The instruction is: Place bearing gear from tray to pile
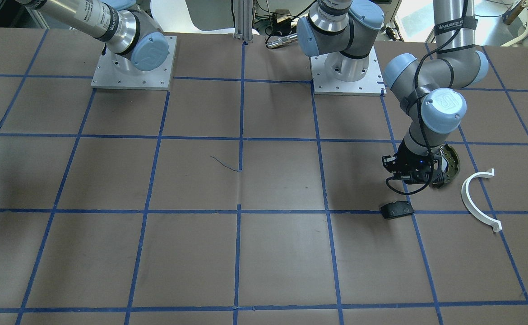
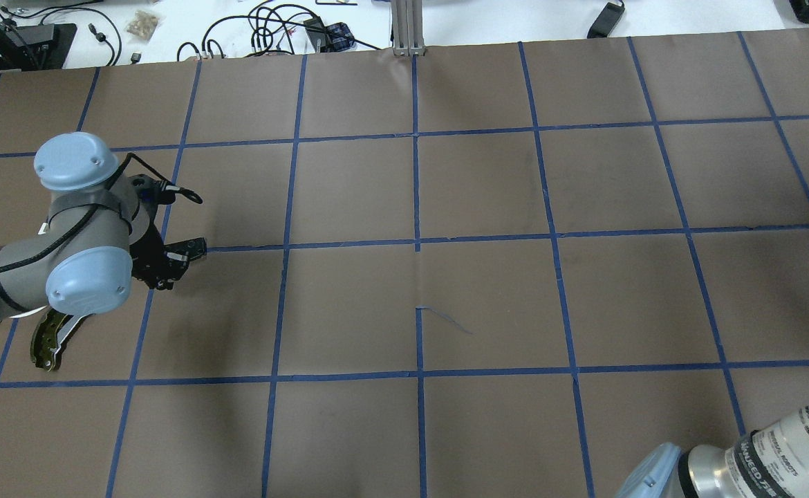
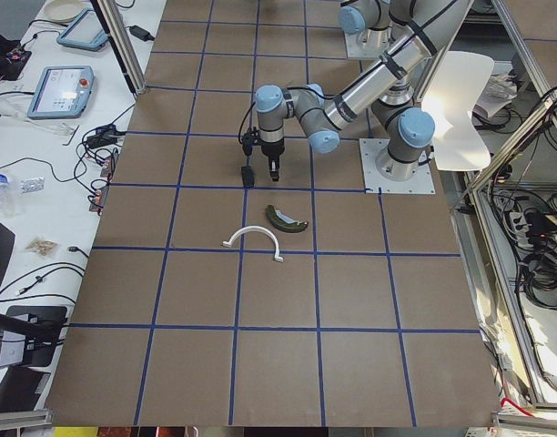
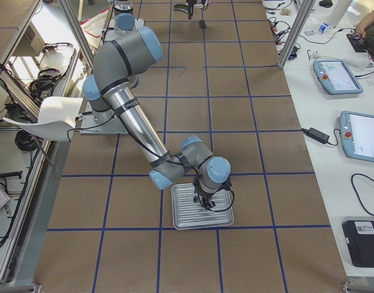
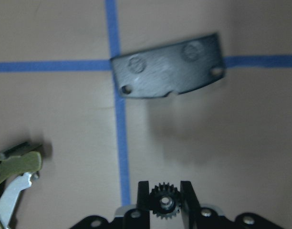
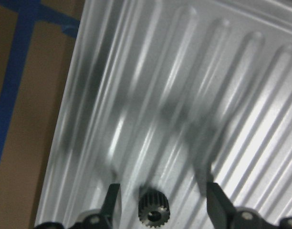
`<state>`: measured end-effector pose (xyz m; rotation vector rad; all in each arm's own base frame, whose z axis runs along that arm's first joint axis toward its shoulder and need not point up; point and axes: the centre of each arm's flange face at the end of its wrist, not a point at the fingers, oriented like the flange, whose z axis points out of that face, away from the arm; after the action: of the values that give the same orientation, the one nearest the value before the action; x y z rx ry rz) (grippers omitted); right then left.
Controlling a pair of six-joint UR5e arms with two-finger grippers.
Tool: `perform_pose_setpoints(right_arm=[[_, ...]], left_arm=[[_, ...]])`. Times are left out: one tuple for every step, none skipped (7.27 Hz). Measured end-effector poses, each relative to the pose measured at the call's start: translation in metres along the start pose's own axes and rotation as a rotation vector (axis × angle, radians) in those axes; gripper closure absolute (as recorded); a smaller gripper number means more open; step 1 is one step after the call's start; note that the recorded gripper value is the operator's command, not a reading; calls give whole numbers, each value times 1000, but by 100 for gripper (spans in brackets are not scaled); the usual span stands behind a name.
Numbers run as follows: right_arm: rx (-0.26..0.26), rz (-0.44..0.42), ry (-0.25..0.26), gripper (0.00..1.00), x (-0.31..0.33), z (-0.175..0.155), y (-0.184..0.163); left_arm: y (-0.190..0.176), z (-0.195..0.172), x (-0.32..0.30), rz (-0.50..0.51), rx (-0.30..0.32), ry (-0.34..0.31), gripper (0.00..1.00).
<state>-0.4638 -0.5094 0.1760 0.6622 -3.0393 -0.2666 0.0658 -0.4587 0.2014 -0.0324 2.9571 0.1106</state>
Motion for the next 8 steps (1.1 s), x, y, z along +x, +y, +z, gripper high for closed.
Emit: perform_pose_setpoints(right_arm=[[-9,1,0,89,0,1,1],[-13,3,1,100,0,1,1],[-15,3,2,100,-1,0,1],[-21,5,9,100,1,-3,3],[-31,9,21,100,2,-9,5],[-35,13,31,100,1,-19,6],[-32,17,36,100,-6,-35,2],[-27,16,42,100,-19,-58,-8]], left_arm=[[2,2,-5,-7,3,8,0],[1,-2,-3,-8,16,17,0],[-3,-12,5,-8,37,37,0],[-13,-33,21,-21,58,67,0],[-28,-64,46,-44,65,86,0],[-43,-104,77,-70,52,97,0],[-53,-150,107,-94,23,102,0],[-54,-203,133,-99,1,115,0]])
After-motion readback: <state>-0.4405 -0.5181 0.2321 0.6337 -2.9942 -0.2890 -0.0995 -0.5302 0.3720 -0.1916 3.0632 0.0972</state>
